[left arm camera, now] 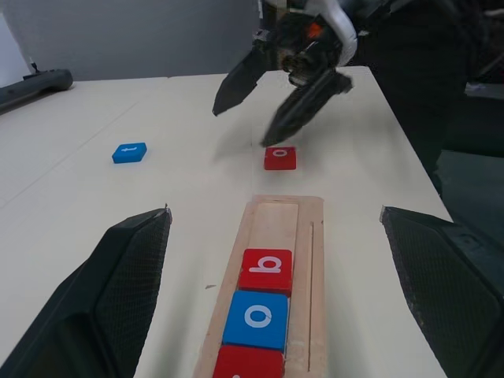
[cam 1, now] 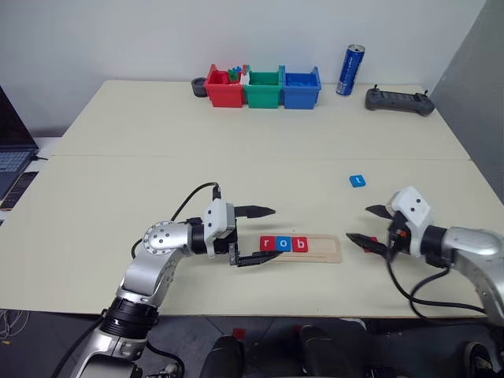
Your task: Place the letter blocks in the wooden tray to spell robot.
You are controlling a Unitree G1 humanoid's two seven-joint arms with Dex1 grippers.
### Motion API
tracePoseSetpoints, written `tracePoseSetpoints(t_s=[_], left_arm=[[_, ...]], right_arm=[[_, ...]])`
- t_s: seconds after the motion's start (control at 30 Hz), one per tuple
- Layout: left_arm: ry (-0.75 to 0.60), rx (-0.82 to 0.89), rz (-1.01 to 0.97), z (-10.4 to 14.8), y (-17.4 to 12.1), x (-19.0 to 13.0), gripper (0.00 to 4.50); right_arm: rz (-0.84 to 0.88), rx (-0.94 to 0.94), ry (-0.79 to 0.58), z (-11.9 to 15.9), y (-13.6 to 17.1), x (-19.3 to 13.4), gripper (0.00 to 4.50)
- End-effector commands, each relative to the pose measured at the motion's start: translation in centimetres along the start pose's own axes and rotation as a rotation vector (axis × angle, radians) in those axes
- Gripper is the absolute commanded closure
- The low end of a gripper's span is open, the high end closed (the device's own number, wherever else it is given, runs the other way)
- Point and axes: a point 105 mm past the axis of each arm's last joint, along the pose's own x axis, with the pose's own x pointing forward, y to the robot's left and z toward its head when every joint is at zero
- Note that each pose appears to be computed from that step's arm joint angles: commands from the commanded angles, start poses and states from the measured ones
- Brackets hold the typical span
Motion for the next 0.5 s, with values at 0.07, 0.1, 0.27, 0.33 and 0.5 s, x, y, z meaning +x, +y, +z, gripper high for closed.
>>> tracePoseSetpoints(t_s=[0.07, 0.1, 0.27, 0.33, 0.5], left_arm=[[-0.026, 0.033, -0.024, 0.6, -0.2, 0.4, 0.00], [-0.026, 0.033, -0.025, 0.6, -0.2, 0.4, 0.00], [-0.026, 0.033, -0.023, 0.5, -0.4, 0.3, 0.00], [-0.026, 0.033, -0.022, 0.5, -0.6, 0.2, 0.00], [-0.023, 0.030, -0.020, 0.5, -0.8, 0.1, 0.00]], right_arm=[[0.118, -0.187, 0.030, -0.9, -1.6, -1.0, 0.01], [0.126, -0.193, 0.034, -1.1, -2.0, -1.0, 0.01], [0.208, -0.221, 0.100, -3.1, -2.5, -1.2, 0.01], [0.239, -0.222, 0.112, -3.8, -2.1, -0.9, 0.01], [0.265, -0.234, 0.148, -5.3, -1.9, -0.3, 0.01]])
